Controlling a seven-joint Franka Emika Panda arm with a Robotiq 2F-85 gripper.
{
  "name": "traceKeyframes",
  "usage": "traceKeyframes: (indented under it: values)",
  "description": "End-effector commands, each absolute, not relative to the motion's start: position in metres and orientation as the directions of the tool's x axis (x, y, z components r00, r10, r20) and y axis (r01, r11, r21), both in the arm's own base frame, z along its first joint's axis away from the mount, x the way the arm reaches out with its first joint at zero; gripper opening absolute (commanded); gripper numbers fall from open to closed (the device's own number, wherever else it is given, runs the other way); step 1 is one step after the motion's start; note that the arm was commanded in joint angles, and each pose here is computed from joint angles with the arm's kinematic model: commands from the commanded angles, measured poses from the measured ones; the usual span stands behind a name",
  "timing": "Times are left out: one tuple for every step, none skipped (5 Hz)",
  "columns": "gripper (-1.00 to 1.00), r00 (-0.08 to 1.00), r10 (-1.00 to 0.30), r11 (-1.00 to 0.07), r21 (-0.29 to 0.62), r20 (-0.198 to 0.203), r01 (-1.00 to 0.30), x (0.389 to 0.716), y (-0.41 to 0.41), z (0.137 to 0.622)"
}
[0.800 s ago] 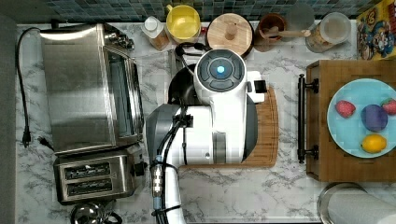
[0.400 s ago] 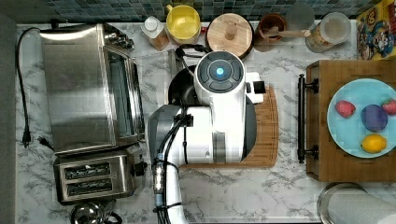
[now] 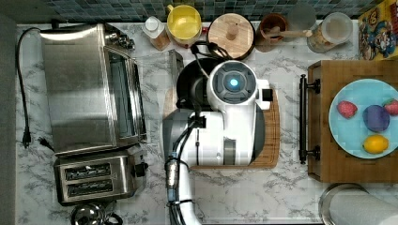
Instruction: Put the bowl on the board.
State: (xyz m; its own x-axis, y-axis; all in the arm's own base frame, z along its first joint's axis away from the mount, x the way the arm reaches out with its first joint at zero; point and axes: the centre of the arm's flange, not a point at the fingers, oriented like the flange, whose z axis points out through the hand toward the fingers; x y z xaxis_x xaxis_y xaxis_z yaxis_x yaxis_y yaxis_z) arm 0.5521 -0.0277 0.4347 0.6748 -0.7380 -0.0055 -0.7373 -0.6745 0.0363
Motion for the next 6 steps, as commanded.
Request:
traceKeyframes:
  values:
    - [-1.00,0.389,-0.921,-0.390,0.003,-0.012,-0.921,0.477,-0.131,0.420]
    - [-1.00,0.356,-0.934,-0.356,0.034,-0.007,-0.934,0.467,-0.141,0.405]
    - [-1.00,0.332,-0.943,-0.332,0.037,-0.005,-0.943,0.454,-0.146,0.397]
    - [-1.00,0.295,-0.955,-0.295,0.045,0.004,-0.955,0.448,-0.151,0.386]
    - [-1.00,0.260,-0.965,-0.259,0.044,0.027,-0.965,0.451,-0.149,0.371]
    - [-1.00,0.244,-0.969,-0.243,0.027,0.033,-0.970,0.454,-0.148,0.357]
